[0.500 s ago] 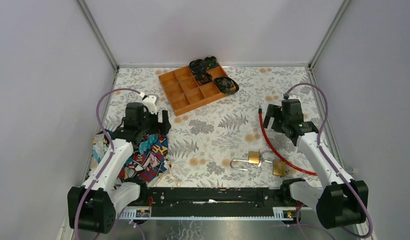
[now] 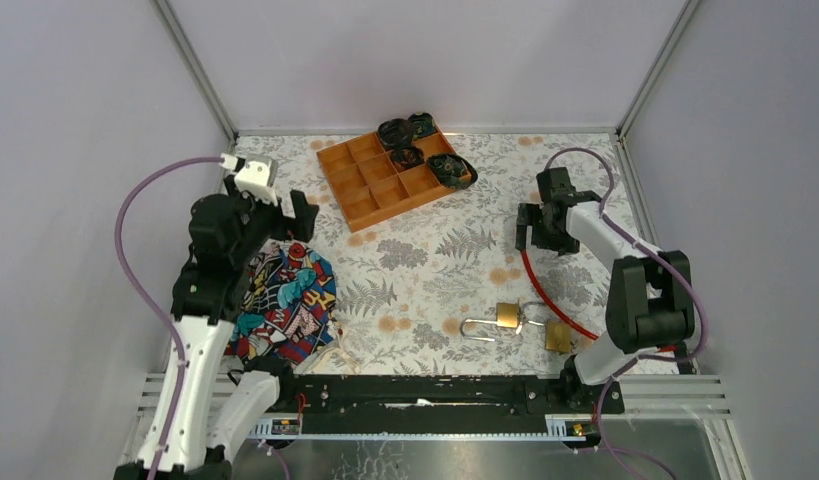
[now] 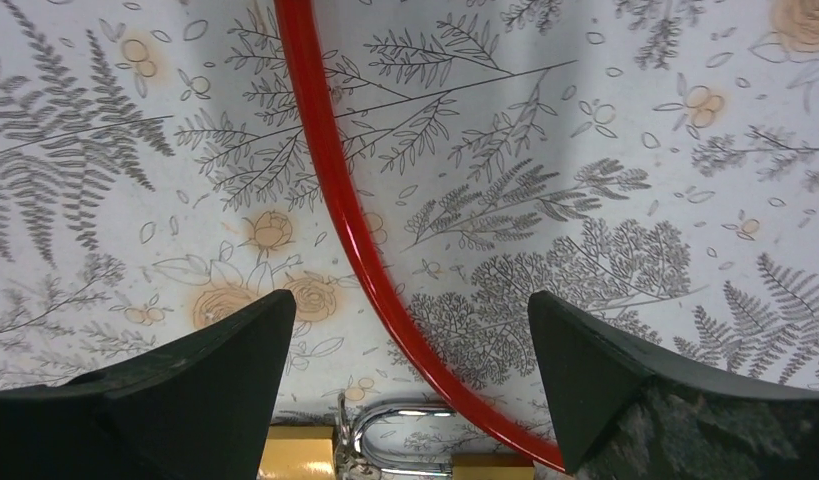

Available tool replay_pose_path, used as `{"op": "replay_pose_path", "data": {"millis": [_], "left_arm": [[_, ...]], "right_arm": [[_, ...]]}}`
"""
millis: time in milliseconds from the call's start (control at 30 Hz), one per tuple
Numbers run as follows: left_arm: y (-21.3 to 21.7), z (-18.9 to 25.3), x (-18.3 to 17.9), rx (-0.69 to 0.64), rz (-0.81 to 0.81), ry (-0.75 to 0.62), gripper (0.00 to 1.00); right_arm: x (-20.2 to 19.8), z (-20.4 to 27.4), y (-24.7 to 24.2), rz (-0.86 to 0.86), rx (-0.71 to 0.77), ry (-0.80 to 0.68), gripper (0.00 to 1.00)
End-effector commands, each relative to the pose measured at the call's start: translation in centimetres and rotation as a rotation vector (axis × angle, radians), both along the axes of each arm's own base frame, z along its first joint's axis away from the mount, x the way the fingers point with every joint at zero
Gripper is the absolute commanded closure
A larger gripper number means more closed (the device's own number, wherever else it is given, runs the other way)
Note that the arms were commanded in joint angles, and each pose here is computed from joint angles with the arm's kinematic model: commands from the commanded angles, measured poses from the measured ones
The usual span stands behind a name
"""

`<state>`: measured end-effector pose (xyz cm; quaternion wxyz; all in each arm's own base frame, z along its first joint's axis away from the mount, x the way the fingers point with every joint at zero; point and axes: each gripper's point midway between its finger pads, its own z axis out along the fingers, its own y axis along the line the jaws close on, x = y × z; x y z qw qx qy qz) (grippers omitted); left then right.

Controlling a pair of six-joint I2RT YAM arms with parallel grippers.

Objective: Lock with the key
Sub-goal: Pick up the lock from the center of the board.

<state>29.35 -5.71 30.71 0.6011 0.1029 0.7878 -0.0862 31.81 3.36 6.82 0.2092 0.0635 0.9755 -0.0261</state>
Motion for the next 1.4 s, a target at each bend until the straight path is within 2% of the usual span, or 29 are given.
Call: {"op": "replay_pose_path", "data": {"millis": [0,100,200,367,400,533,567,667,767,933,1033,1133,1233,1367], "left_arm": [[-4.5,-1.5,-3.1,-0.148,-0.232,0.053,0.02],[-5.5,-2.2,-3.8,-0.243,-0.258,0.065,0.02],[-5.8,-3.2,-3.9,-0.269,-0.259,0.072,0.02],[-5.6,-3.4,-3.0,-0.267,-0.242,0.061,0.04],[-5.6,-3.4,-2.9,-0.264,-0.242,0.058,0.04],[-5.7,-3.1,-2.8,-0.272,-0.246,0.049,0.05],[-5.8,-3.0,-2.8,-0.278,-0.249,0.050,0.05],[-6.1,-2.6,-3.0,-0.300,-0.265,0.046,0.07],[-6.4,-2.0,-2.9,-0.326,-0.271,0.035,0.11],[-7.5,-1.3,-2.6,-0.409,-0.293,0.049,0.23],[-8.9,-2.1,-2.2,-0.497,-0.299,0.108,0.27],[-11.2,-3.8,-1.6,-0.574,-0.315,0.220,0.32],[-14.1,-3.9,-1.4,-0.585,-0.392,0.245,0.32],[-17.4,-3.9,-0.8,-0.508,-0.500,0.194,0.23]], "right_arm": [[0.1,-1.3,0.1,0.072,-0.016,0.131,0.08],[0.4,-2.0,0.6,0.095,0.003,0.174,0.13],[0.3,-3.2,1.7,0.110,0.057,0.216,0.17],[-0.1,-6.2,3.1,0.109,0.129,0.323,0.37],[0.0,-6.6,3.1,0.111,0.129,0.334,0.46],[0.8,-6.9,3.0,0.110,0.115,0.334,0.92],[1.2,-6.7,3.1,0.115,0.117,0.325,1.00],[3.0,-4.7,3.4,0.138,0.127,0.266,1.00],[5.4,-0.8,4.2,0.158,0.156,0.158,1.00],[9.2,9.2,6.0,0.111,0.273,-0.174,1.00],[9.7,12.8,7.1,0.051,0.380,-0.344,1.00],[9.0,14.7,8.6,-0.009,0.528,-0.436,1.00],[8.8,17.8,10.4,-0.042,0.686,-0.532,1.00],[7.6,20.6,13.2,-0.045,0.773,-0.609,1.00]]}}
